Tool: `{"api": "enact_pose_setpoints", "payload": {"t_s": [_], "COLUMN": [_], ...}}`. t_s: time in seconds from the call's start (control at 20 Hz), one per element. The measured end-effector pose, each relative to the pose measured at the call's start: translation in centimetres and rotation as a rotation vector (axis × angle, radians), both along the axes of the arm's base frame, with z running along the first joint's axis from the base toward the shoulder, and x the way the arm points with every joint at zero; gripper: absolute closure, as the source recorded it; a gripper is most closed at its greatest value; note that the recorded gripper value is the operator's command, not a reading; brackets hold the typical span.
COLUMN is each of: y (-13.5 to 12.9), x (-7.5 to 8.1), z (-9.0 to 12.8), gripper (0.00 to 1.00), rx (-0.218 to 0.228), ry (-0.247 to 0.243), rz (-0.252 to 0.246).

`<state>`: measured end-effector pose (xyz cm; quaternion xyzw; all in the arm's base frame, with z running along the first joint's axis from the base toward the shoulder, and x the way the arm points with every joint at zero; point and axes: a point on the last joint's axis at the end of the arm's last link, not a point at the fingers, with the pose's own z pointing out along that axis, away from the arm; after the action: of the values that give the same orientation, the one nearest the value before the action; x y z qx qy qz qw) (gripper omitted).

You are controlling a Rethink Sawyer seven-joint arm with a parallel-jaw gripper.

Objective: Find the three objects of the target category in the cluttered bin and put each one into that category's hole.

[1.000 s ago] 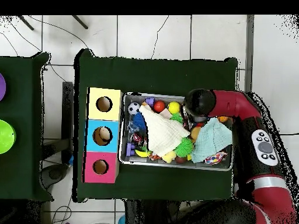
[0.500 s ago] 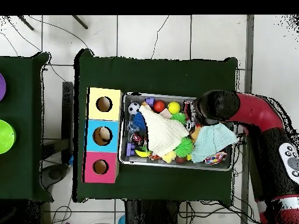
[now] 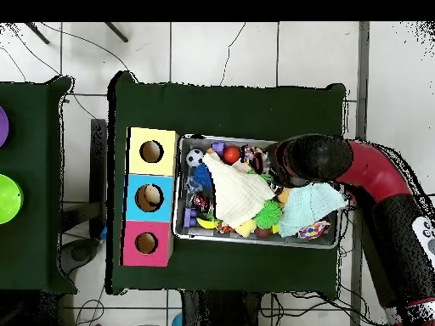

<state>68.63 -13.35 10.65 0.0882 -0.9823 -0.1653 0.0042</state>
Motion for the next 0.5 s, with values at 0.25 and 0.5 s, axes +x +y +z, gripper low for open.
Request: {"api": "enact_pose_setpoints", "payload": {"t_s": [0.25, 0.5], "y": [3.8, 10.0], "x": [-1.0, -2.3], "z": [0.4, 0.6], "gripper": [1.0, 1.0], "rx": [0.077, 0.129], "ry": [0.013, 0.004], "rz": [0.037, 0.109]}}
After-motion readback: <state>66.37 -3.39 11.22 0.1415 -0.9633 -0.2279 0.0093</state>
